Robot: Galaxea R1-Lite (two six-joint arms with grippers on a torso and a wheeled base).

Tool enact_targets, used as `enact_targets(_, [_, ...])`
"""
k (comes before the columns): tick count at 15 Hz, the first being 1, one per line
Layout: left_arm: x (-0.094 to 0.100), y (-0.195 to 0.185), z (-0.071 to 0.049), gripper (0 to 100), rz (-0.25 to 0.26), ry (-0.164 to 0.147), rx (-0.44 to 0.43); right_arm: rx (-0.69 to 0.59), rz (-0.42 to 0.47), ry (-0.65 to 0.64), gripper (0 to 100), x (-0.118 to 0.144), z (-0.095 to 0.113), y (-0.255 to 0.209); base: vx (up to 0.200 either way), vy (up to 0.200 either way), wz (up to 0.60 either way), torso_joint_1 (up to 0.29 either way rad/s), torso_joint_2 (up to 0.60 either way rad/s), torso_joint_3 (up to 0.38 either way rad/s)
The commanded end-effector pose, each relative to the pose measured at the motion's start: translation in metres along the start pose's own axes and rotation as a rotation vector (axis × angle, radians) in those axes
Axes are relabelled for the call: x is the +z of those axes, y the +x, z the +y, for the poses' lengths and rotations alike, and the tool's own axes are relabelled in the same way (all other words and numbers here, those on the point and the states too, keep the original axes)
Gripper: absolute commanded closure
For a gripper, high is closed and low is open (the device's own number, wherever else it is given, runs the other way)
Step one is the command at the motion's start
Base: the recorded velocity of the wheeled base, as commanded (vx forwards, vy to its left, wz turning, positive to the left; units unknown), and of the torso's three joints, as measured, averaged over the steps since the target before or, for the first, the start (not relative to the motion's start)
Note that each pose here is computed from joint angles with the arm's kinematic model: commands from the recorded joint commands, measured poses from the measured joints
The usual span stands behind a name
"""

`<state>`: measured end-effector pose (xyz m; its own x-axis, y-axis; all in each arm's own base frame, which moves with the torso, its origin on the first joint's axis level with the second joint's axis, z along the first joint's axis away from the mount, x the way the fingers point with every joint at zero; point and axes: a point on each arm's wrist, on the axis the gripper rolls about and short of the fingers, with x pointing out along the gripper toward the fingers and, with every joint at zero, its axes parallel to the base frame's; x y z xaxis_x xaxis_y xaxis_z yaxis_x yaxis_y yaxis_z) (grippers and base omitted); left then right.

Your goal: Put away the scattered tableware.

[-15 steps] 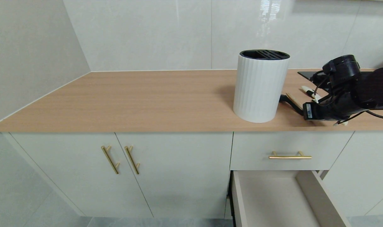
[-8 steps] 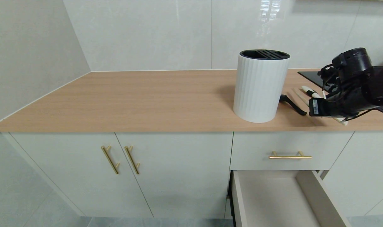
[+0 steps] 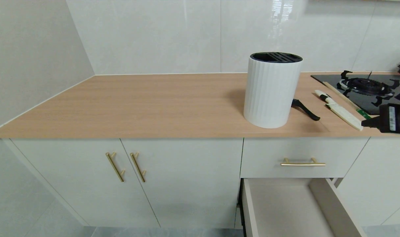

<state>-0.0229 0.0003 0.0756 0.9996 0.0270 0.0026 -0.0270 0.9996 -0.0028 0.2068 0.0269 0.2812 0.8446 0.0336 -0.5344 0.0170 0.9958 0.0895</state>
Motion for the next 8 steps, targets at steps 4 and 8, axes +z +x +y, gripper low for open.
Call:
enact_targets(4, [0.0, 0.0, 0.0, 0, -0.001, 0.0, 0.001, 0.067, -0.048, -0.024, 100, -0.074, -0.015, -0.069, 0.0, 0.0, 0.0, 0.0, 0.0, 0.0])
enact_targets(8, [0.0, 0.0, 0.0, 0, 0.001, 0.0, 0.001, 0.061, -0.002, -0.122, 100, -0.093, -0.017, -0.061, 0.0, 0.0, 0.0, 0.0, 0.0, 0.0])
